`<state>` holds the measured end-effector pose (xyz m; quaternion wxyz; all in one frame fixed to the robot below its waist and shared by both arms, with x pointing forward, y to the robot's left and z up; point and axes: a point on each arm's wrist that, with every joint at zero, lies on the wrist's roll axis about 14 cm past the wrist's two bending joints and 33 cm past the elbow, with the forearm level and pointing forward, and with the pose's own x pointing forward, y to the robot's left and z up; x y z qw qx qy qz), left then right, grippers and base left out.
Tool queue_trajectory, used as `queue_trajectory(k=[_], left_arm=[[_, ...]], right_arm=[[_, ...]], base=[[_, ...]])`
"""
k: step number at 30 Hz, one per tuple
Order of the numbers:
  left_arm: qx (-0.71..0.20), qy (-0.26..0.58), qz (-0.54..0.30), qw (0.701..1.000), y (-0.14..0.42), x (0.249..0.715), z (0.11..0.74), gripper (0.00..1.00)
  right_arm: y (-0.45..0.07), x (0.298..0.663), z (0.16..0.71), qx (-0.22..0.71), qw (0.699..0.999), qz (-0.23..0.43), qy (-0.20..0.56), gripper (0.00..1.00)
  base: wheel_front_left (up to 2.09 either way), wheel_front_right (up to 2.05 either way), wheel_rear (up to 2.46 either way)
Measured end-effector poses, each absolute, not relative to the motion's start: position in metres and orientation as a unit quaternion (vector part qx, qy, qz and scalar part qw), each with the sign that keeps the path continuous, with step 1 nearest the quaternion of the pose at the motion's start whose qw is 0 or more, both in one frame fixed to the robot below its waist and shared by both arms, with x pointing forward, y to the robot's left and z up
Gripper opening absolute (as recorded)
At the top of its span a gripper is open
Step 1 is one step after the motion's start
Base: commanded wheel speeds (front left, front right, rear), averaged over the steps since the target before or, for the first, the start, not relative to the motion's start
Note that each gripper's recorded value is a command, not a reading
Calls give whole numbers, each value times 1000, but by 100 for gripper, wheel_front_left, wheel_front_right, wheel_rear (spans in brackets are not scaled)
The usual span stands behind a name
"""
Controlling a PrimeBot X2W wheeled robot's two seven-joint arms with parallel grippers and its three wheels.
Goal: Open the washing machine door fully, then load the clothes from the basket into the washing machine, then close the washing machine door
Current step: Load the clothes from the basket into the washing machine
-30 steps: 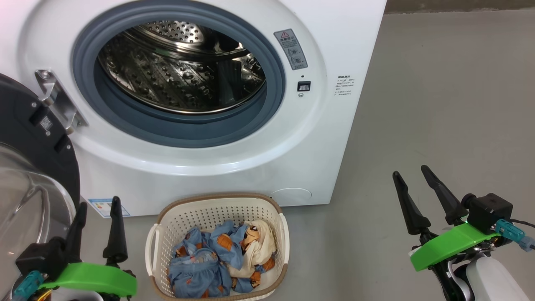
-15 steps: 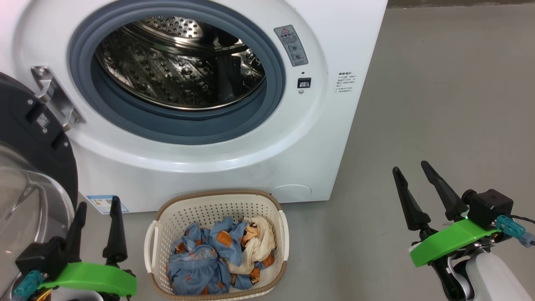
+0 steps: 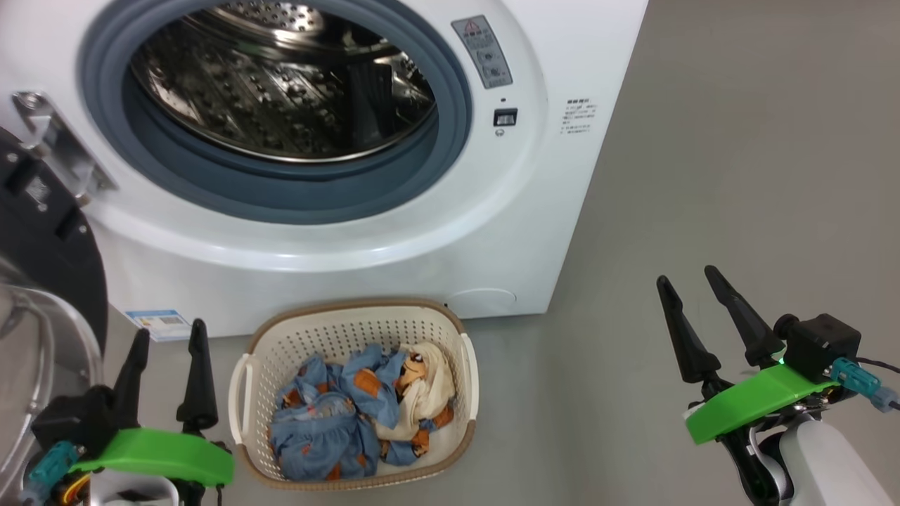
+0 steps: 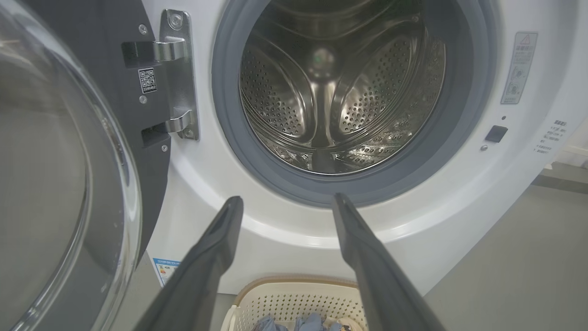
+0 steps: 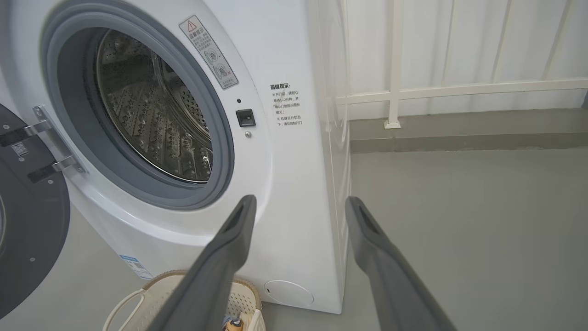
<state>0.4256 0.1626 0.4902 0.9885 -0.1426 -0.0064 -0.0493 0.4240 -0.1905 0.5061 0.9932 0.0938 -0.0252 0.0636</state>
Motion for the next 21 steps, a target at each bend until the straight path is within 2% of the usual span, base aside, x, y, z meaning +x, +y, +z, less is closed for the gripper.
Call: queue_trajectory(k=[14,21], left_arm=[[-148,57,-77,984,139,461,441,100],[-147,119,-95,977,123,479,396,100]], right_arm=[[-197,451,484,99,994,48,-5,100],[-207,465,466,102,994,30,11,100]], base=[[0,0,0],[0,0,0]])
